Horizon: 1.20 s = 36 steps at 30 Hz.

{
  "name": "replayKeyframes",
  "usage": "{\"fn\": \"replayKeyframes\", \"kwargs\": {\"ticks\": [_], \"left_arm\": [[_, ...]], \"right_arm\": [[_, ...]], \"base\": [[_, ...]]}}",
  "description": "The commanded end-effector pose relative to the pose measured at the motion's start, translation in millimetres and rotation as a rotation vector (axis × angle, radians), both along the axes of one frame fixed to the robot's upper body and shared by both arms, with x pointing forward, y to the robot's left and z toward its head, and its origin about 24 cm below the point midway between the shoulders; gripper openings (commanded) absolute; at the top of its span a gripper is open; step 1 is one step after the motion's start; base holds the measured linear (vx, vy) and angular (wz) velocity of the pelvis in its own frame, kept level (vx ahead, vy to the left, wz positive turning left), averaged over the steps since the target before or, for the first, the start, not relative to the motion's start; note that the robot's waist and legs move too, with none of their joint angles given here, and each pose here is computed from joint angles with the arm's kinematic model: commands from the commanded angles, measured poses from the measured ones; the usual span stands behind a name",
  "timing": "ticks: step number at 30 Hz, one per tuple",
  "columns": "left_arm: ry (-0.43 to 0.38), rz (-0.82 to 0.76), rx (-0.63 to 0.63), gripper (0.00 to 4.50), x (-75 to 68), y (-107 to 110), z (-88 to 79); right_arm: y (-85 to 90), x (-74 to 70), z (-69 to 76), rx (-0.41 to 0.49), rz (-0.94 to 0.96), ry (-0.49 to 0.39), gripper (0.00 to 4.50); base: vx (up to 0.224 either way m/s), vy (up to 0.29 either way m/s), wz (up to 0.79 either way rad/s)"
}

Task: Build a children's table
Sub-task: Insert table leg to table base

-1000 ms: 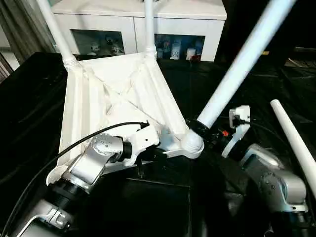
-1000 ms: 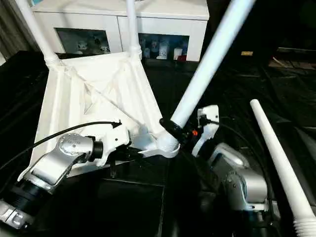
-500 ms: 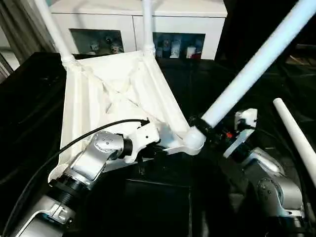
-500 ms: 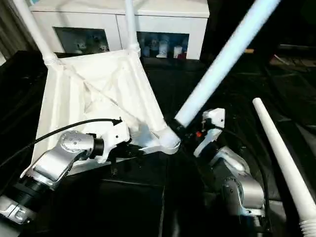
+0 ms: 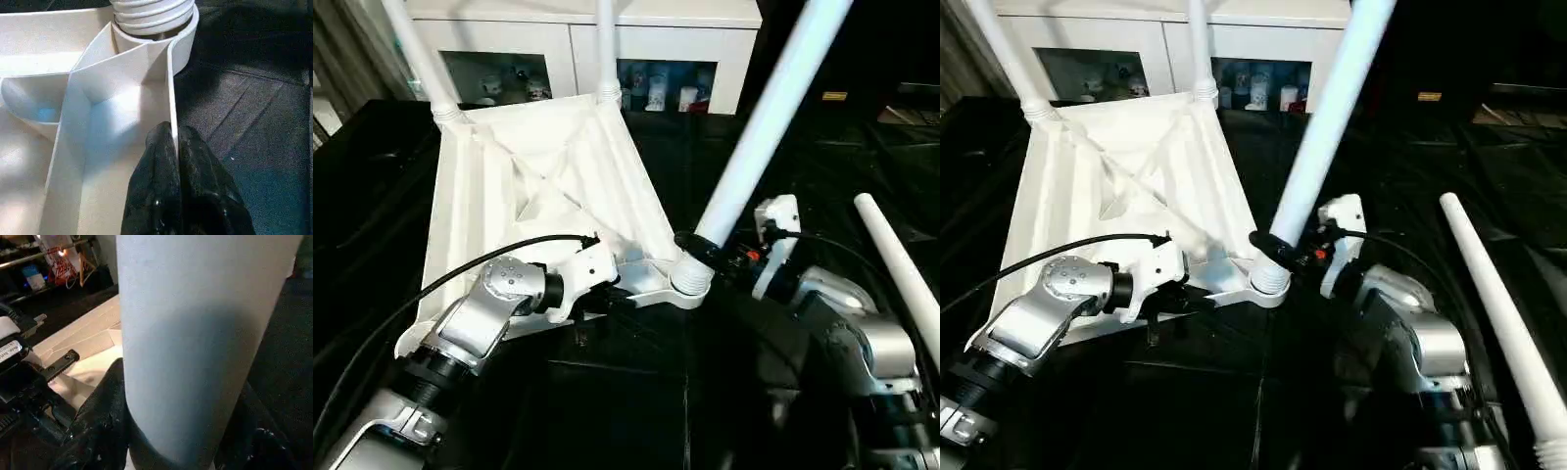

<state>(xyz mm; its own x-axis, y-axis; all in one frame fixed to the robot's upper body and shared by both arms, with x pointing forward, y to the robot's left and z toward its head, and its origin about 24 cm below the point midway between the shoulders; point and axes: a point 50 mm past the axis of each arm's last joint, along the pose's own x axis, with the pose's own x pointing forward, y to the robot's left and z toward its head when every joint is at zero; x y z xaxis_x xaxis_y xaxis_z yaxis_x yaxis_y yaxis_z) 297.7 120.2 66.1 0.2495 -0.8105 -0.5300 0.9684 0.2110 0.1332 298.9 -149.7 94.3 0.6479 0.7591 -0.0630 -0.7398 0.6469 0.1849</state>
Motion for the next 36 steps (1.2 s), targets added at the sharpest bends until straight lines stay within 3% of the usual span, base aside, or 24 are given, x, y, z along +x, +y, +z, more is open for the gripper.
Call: {"fn": "replayKeyframes", "kwargs": {"ticks": [1,5,11,13,18,29,36], "left_arm": [[0.036,-0.035,0.048,0.0,-6.0,5,-7.2],[0.036,-0.036,0.051,0.0,-6.7,6,-7.5],[0.03,-0.014,0.045,0.0,-4.3,5,-6.9],[0.029,-0.009,0.044,0.0,-3.2,5,-6.7],[0.027,-0.002,0.04,0.0,-1.5,5,-6.0],[0.013,0.025,0.032,0.0,1.5,6,-5.5],[0.021,0.01,0.043,0.0,-0.6,7,-6.6]], "right_arm": [[-7.2,-1.0,-18.6,-0.097,-0.016,0.097,1.85],[-6.0,-1.2,-16.7,-0.112,0.009,0.102,1.85],[-13.5,-7.1,-32.4,-0.072,-0.07,0.143,1.85],[-16.5,-13.3,-44.3,-0.047,-0.116,0.166,1.85],[-18.2,-19.5,-54.2,-0.018,-0.166,0.179,1.84],[-9.0,-40.3,-67.9,-0.069,-0.224,0.043,1.84],[-1.7,-43.3,-68.8,-0.109,-0.179,0.044,1.84]], "base": [[0.0,0.0,0.0],[0.0,0.0,0.0],[0.0,0.0,0.0],[0.0,0.0,0.0],[0.0,0.0,0.0],[0.0,0.0,0.0],[0.0,0.0,0.0]]}}
